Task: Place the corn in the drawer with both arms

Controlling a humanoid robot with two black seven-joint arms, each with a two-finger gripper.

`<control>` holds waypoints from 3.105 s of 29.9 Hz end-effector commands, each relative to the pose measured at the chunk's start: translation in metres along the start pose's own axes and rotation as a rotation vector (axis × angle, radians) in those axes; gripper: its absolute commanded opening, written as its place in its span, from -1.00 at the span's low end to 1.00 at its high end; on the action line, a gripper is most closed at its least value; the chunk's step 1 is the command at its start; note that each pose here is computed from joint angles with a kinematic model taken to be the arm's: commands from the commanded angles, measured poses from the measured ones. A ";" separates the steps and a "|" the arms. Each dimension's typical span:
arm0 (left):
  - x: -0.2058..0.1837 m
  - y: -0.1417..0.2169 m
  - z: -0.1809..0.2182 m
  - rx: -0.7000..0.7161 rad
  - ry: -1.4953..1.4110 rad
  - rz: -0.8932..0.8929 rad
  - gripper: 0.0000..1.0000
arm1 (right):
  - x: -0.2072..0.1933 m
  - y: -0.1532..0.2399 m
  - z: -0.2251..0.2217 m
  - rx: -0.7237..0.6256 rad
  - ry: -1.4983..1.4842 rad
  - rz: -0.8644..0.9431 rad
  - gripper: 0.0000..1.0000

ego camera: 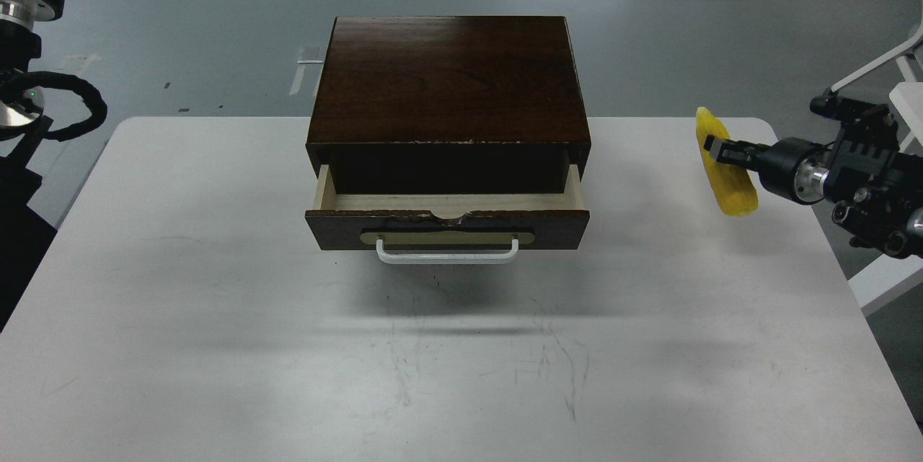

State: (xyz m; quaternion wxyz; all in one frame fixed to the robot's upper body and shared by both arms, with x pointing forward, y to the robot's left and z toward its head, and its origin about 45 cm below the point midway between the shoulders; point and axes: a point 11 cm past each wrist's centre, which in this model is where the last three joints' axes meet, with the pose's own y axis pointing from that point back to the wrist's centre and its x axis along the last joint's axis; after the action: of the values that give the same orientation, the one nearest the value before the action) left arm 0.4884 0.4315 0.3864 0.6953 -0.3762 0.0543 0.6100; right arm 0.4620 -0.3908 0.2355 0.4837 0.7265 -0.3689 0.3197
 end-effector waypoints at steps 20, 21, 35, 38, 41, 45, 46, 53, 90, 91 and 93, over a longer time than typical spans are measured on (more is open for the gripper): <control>-0.012 -0.010 0.020 -0.006 -0.015 -0.042 0.96 | 0.038 0.012 -0.388 0.793 0.832 -0.052 -1.00; -0.011 -0.010 0.021 -0.009 -0.017 -0.041 0.96 | 0.034 0.013 -0.388 0.803 0.857 -0.063 -1.00; -0.004 -0.007 0.032 -0.026 -0.031 -0.027 0.96 | -0.062 0.010 -0.353 0.862 1.178 -0.314 -1.00; -0.004 -0.007 0.030 -0.024 -0.027 -0.027 0.96 | -0.066 0.006 -0.356 0.864 1.185 -0.320 -1.00; -0.004 -0.007 0.029 -0.024 -0.026 -0.027 0.96 | -0.067 0.002 -0.360 0.859 1.194 -0.315 -1.00; -0.004 -0.007 0.030 -0.023 -0.027 -0.026 0.96 | -0.060 -0.006 -0.356 0.827 1.191 -0.300 -1.00; -0.003 -0.006 0.030 -0.024 -0.028 -0.024 0.96 | -0.061 -0.006 -0.356 0.826 1.190 -0.300 -1.00; -0.001 -0.005 0.031 -0.021 -0.034 -0.020 0.96 | -0.064 -0.005 -0.356 0.835 1.187 -0.304 -0.39; -0.002 -0.005 0.025 -0.007 -0.036 -0.021 0.96 | 0.170 0.030 -0.338 0.754 0.137 0.281 1.00; -0.002 -0.005 0.024 -0.009 -0.031 -0.021 0.96 | 0.182 0.031 -0.321 0.735 0.035 0.316 1.00; -0.004 -0.006 0.021 -0.005 -0.024 -0.023 0.96 | 0.191 0.028 -0.298 0.718 -0.127 0.352 1.00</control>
State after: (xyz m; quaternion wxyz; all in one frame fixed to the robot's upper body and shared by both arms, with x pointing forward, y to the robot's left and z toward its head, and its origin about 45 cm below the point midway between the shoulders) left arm 0.4830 0.4450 0.4073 0.7014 -0.3678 0.0364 0.6094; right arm 0.4915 -0.1233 0.4992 0.1545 0.7761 -0.2984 0.5336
